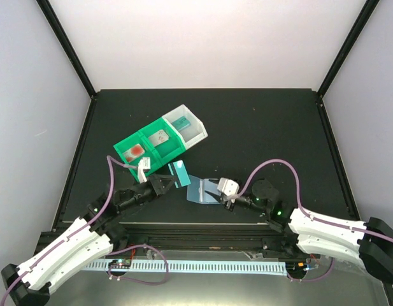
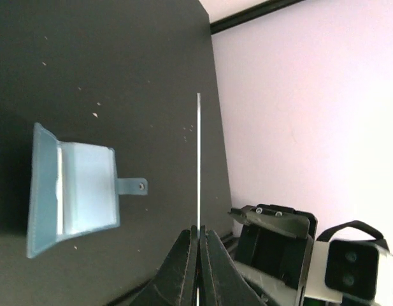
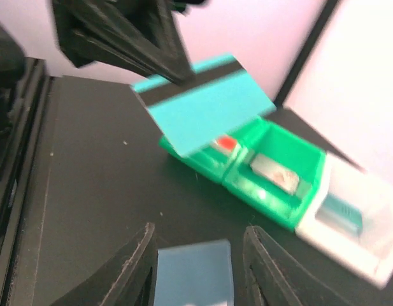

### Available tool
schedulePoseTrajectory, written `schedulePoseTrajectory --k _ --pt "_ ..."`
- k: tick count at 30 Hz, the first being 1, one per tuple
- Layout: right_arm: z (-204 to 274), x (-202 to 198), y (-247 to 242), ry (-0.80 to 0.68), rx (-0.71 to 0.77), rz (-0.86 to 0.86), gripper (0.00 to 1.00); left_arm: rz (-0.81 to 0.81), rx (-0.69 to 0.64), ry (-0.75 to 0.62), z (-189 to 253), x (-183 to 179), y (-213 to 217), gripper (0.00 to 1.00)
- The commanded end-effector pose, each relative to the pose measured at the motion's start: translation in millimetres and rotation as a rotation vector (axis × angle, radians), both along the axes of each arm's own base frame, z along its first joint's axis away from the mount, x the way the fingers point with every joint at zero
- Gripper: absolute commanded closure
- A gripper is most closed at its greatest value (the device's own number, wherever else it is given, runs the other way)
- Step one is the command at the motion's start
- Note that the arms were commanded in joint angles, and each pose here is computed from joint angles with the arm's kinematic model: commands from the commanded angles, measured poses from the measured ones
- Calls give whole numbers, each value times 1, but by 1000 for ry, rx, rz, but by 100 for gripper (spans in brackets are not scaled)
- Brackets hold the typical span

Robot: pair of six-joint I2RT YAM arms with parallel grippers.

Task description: Take the credit cards out of the card holder

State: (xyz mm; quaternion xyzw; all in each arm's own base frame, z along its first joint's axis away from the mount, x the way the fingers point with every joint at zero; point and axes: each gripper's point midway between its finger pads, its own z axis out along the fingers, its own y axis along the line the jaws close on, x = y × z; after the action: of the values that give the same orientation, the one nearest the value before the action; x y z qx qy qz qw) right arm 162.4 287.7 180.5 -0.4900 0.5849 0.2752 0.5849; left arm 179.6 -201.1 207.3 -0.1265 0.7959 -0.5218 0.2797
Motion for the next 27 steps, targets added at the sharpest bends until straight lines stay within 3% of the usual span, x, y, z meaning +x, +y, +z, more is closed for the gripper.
schedulePoseTrajectory --k 1,8,18,27 --pt "32 -27 22 -276 27 169 60 -64 -98 70 23 -13 -9 99" --pt "46 -23 33 -424 -8 136 49 -101 -104 138 25 -17 -16 98" --pt "47 -20 42 -632 -112 139 49 -137 -177 197 19 -21 -26 98" --pt "33 -14 45 -711 -186 114 51 -154 -189 219 16 -23 -29 98"
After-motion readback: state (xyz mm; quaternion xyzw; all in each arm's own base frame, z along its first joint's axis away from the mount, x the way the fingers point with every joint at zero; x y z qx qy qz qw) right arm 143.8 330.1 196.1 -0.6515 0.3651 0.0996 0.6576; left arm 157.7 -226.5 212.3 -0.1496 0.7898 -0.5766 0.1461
